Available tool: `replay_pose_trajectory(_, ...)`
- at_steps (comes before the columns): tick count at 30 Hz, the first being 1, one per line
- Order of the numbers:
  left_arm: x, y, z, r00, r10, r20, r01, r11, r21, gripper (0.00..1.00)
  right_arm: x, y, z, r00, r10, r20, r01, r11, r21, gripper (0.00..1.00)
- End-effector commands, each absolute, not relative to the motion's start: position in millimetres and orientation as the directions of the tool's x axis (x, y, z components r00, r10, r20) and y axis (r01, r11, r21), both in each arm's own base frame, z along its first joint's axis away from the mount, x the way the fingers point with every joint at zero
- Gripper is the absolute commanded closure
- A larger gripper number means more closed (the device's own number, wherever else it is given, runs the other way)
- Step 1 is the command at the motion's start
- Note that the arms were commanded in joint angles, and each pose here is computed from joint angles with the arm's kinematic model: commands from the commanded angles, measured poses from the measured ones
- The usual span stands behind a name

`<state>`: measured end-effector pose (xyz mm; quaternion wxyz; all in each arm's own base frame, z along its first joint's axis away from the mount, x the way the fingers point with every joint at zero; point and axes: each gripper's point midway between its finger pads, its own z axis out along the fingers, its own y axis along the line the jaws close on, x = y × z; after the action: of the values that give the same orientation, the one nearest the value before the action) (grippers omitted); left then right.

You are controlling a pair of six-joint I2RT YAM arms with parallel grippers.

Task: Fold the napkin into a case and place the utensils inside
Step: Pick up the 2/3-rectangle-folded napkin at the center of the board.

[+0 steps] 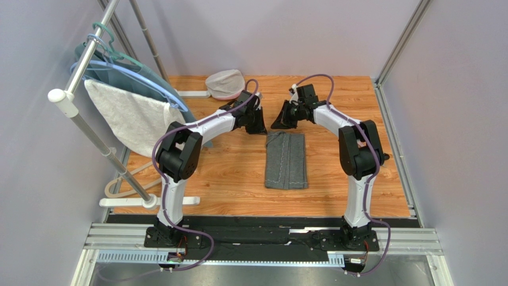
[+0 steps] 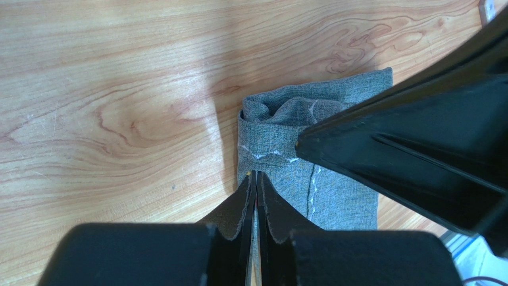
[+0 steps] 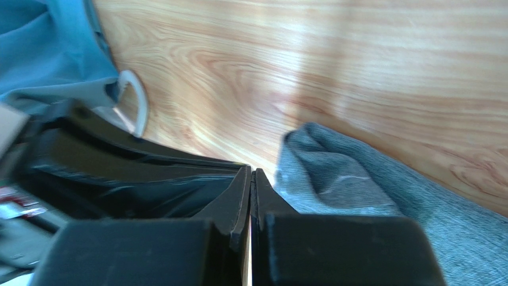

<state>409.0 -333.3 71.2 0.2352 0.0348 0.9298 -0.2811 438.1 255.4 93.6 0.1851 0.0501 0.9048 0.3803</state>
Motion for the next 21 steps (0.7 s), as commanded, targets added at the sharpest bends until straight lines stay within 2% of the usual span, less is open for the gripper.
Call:
replay_pose_trajectory(1,409.2,-338.3,98.7,-0.877,-0.099,-0.469,0.208,0.803,-0.558,0.91,433.3,240.8,79.5,-0.933,0.246,-0.264,-0.011,0.712,0.702,1.00)
replay_pose_trajectory(11,402.5,-361.3,95.7,-0.909,-0.095,-0.405,0.217,0.722,-0.657,0.91,429.4,211.7,50.9,-0.926,0.268,-0.265,0.031,0.755,0.655,1.00)
replay_pose_trajectory(16,398.8,-369.2,94.1,-0.912,-0.061,-0.405,0.242,0.717,-0.653,0.89,436.7,204.4,28.5,-0.927,0.247,-0.284,0.025,0.794,0.608,1.00)
replay_pose_trajectory(21,397.4,-377.8,77.7,-0.924,-0.033,-0.380,0.244,0.713,-0.657,0.88,442.9,206.4,32.4,-0.924,0.243,-0.295,0.011,0.788,0.615,1.00)
